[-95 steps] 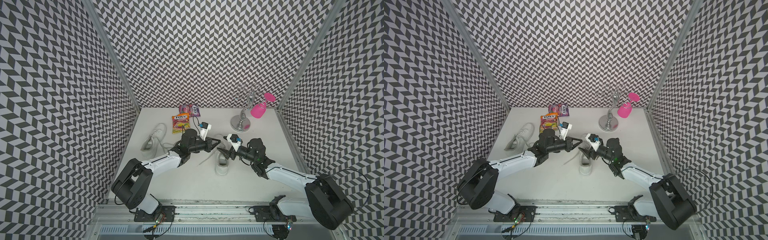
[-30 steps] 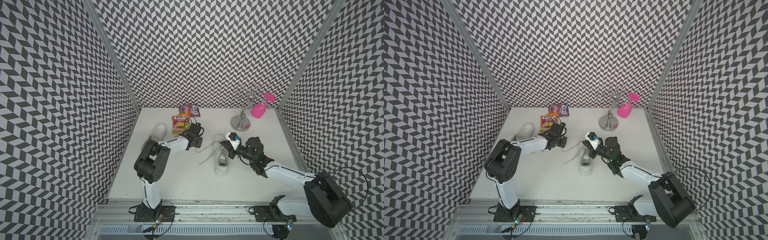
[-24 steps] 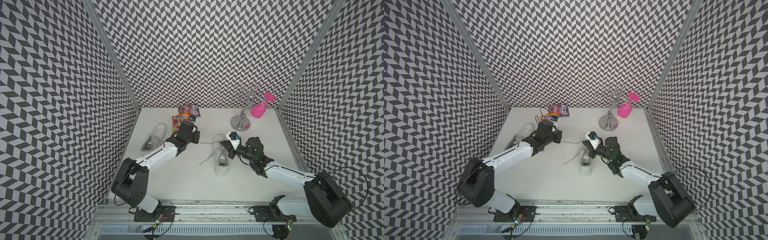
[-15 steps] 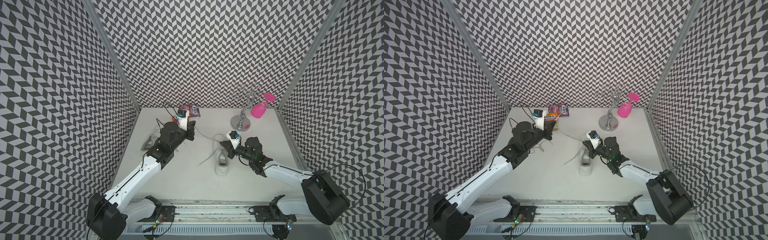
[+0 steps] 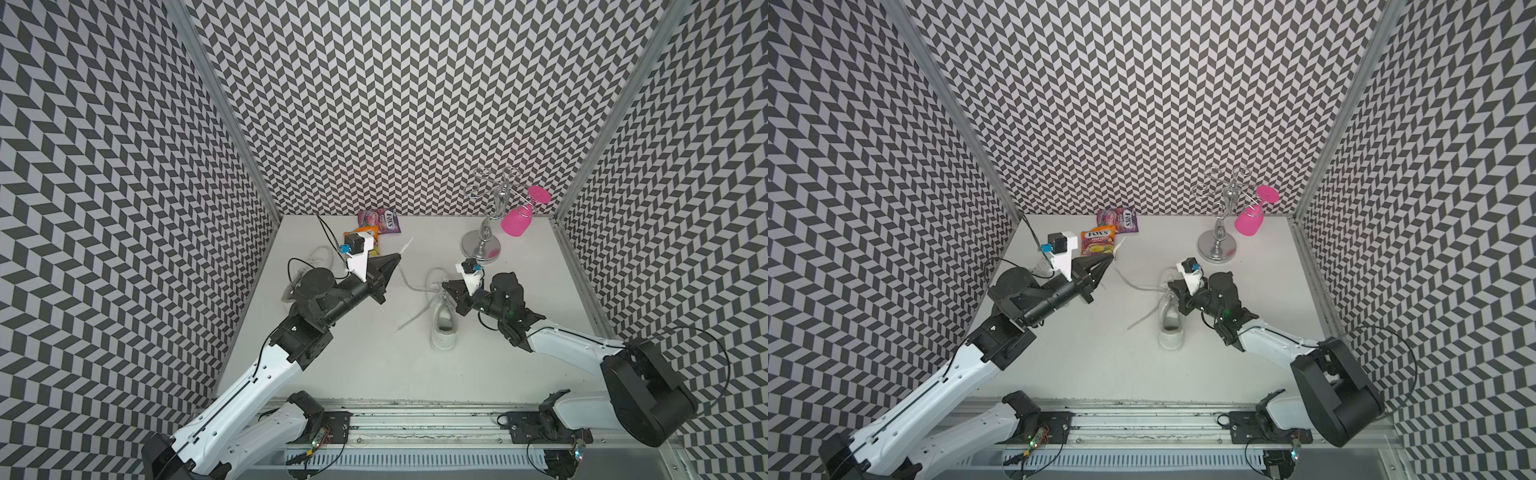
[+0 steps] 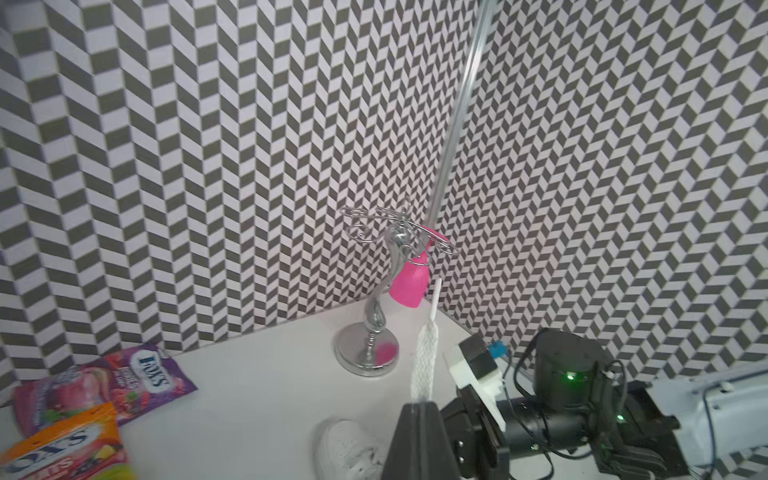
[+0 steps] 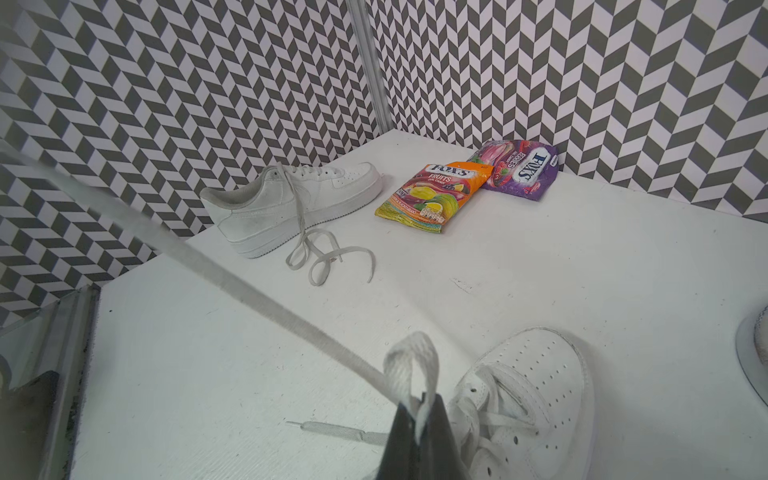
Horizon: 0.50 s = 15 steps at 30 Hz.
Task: Tie the shoes
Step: Wrap the shoelace around the shoelace.
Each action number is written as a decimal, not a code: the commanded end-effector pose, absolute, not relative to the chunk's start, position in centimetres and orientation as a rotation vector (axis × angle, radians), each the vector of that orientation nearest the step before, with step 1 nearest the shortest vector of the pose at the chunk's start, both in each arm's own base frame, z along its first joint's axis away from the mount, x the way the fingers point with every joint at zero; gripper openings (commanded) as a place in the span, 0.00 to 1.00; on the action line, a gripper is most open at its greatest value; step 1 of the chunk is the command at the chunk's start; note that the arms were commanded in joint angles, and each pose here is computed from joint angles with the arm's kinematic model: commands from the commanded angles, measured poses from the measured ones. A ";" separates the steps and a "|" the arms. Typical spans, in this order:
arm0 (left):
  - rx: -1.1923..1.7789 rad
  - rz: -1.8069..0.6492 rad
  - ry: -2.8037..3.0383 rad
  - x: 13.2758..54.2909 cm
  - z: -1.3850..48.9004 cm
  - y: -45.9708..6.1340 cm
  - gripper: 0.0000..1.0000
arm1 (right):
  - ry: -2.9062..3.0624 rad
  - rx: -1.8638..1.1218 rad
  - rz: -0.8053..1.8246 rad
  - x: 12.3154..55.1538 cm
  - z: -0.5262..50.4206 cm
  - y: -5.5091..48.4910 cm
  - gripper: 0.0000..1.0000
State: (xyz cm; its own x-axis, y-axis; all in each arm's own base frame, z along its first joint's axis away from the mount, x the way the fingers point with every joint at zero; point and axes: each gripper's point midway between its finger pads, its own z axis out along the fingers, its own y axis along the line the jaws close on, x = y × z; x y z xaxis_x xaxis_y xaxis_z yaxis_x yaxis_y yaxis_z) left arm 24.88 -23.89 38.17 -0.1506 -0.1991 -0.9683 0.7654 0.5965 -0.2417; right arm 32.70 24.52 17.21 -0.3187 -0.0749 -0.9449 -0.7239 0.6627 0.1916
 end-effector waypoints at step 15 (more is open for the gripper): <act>1.005 -1.294 1.283 13.7 37.6 -39.1 0.00 | 1.737 -0.671 0.968 33.4 19.1 23.6 0.00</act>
